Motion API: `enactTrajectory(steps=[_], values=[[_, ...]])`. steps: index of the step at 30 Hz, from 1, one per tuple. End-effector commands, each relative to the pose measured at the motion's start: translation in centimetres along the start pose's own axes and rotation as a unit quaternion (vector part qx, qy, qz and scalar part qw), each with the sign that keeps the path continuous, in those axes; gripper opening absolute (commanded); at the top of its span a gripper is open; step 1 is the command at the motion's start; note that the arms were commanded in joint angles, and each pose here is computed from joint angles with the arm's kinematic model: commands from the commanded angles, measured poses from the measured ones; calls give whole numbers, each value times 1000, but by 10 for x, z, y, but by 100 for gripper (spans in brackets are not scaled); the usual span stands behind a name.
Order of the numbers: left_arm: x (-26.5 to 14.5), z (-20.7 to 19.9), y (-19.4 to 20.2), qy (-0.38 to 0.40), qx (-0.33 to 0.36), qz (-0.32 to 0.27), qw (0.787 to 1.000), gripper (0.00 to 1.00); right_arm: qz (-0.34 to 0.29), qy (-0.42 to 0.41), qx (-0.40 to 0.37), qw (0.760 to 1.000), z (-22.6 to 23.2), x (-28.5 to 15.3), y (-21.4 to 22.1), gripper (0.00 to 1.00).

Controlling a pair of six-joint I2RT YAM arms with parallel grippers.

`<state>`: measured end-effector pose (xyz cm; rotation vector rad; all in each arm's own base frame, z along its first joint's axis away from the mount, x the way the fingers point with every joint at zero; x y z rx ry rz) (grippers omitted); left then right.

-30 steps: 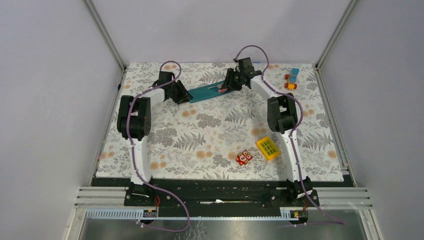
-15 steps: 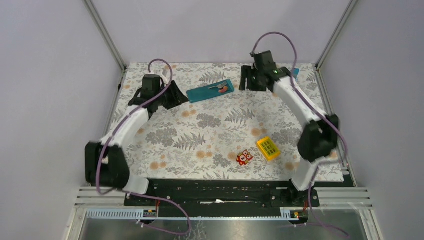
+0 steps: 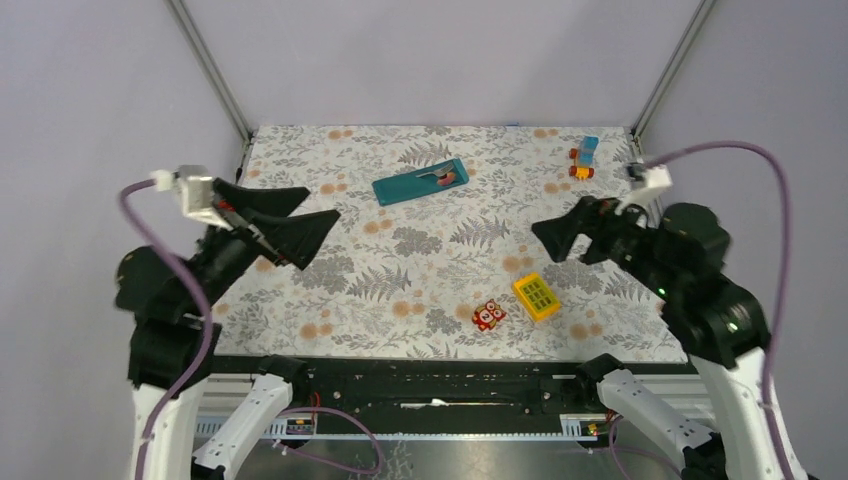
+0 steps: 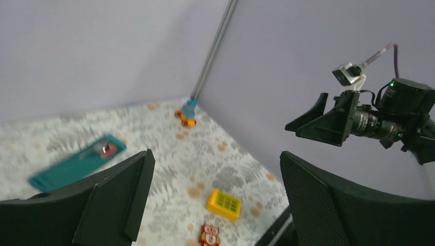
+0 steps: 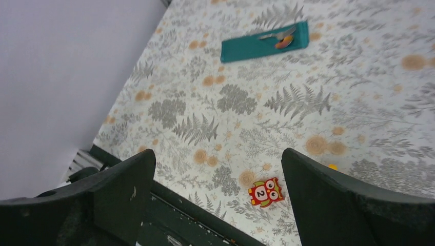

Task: Fold the napkin into a case and place the utensils inside
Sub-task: Reset both arms

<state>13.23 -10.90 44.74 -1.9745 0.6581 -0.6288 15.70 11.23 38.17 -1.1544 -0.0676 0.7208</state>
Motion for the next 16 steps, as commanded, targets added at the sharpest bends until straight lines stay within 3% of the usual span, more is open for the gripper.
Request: enactTrajectory(steps=[1, 9, 16], values=[[-25, -31, -41, 9, 71, -63, 995, 99, -66, 80, 0, 995, -4, -51, -25, 100], [-46, -38, -74, -56, 117, -127, 983, 99, -184, 112, -28, 976, 4, -121, -63, 100], [-42, -24, -74, -91, 101, -148, 980, 99, -211, 121, -43, 969, -6, -118, -53, 100]])
Point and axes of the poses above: each gripper's point midway between its finger pads, its own x axis out along the fingers, its own z axis along the line the jaws close on, y = z × x, the point moved 6 cm from there along -x, back along the fingers
